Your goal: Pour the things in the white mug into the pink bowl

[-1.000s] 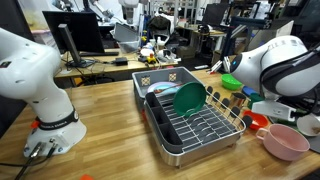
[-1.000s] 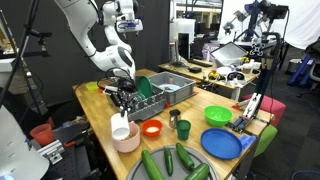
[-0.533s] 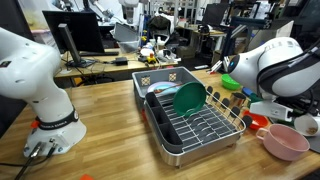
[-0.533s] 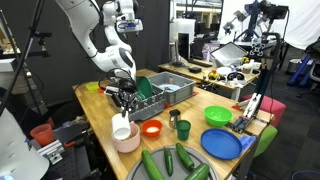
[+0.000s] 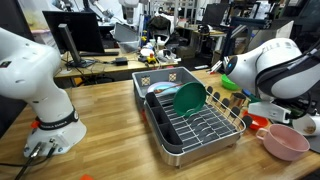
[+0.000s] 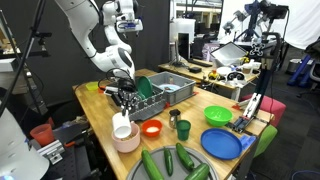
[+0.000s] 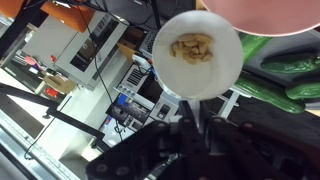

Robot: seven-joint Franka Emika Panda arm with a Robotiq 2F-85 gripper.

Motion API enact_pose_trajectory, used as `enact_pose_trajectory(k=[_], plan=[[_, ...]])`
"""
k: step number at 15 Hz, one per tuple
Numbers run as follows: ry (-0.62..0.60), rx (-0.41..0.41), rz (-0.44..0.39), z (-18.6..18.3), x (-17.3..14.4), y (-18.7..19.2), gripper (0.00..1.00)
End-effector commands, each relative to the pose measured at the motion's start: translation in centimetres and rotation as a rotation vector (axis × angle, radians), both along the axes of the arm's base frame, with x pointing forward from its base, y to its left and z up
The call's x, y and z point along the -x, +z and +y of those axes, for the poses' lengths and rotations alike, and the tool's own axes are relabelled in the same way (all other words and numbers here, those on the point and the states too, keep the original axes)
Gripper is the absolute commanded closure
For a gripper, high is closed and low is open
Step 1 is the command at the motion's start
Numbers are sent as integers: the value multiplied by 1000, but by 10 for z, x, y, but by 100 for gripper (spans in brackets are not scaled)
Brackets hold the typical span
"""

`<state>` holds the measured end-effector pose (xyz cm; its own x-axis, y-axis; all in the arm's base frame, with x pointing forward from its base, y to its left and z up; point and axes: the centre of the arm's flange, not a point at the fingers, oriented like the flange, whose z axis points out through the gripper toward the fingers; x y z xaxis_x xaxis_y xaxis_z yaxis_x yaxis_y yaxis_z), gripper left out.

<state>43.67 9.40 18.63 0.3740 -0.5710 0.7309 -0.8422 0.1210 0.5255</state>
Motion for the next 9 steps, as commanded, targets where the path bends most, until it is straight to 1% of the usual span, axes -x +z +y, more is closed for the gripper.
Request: enact_pose_trajectory(k=[1, 3, 9], plan=[[20, 131, -20, 4, -4, -7, 98], [63, 197, -35, 6, -4, -13, 98], [186, 307, -34, 22, 0, -30, 98]])
